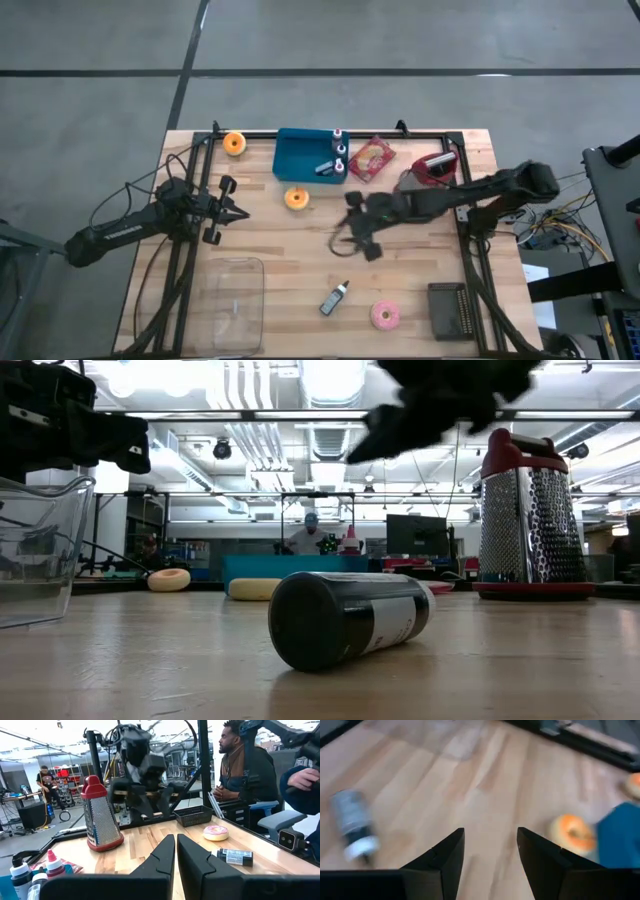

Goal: Pick & Place Food Item
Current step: Put the black food coloring into the blue bin

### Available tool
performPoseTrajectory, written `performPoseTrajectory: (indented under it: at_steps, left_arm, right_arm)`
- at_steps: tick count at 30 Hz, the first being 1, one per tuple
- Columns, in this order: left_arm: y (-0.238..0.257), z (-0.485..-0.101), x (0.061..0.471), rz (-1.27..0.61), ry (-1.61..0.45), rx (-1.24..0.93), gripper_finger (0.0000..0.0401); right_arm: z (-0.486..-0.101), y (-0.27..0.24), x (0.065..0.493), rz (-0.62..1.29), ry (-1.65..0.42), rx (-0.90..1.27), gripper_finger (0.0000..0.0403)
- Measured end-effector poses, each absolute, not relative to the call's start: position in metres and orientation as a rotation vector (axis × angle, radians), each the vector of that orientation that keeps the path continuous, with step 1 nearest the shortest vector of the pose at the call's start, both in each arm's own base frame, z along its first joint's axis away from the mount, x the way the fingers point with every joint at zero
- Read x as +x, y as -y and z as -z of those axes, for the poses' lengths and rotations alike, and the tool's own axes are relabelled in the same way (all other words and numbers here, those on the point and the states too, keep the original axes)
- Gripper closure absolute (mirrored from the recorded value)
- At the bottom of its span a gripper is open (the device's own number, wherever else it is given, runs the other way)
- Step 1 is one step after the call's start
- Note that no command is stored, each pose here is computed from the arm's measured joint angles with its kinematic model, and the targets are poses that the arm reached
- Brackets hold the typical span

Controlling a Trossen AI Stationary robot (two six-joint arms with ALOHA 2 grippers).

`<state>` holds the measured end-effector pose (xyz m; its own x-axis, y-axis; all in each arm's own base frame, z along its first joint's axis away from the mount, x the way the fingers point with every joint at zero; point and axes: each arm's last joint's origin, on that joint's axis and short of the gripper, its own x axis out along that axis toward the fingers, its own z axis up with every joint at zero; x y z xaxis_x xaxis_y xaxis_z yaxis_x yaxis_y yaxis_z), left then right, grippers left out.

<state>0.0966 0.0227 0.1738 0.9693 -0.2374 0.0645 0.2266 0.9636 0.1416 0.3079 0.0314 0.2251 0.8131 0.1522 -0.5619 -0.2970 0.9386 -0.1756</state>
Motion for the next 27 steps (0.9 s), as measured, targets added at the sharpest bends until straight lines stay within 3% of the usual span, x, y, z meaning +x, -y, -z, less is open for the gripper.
performPoseTrajectory:
  at_steps: [11,20,27]
  left_arm:
    - [-0.023,-0.174,0.097,0.235,0.082,0.134,0.0375]
    - [-0.023,-0.174,0.097,0.236,0.08,0.133,0.0375]
    - [-0.023,-0.173,0.097,0.236,0.072,0.129,0.0375]
  right_arm:
    - [-0.191,-0.058,0.26,-0.467,-0.418,-0.372,0.0216]
    - [-0.154,-0.066,0.269,-0.6,-0.314,-0.346,0.0216]
    - [-0.122,-0.072,0.292,-0.659,-0.396,-0.325,0.0216]
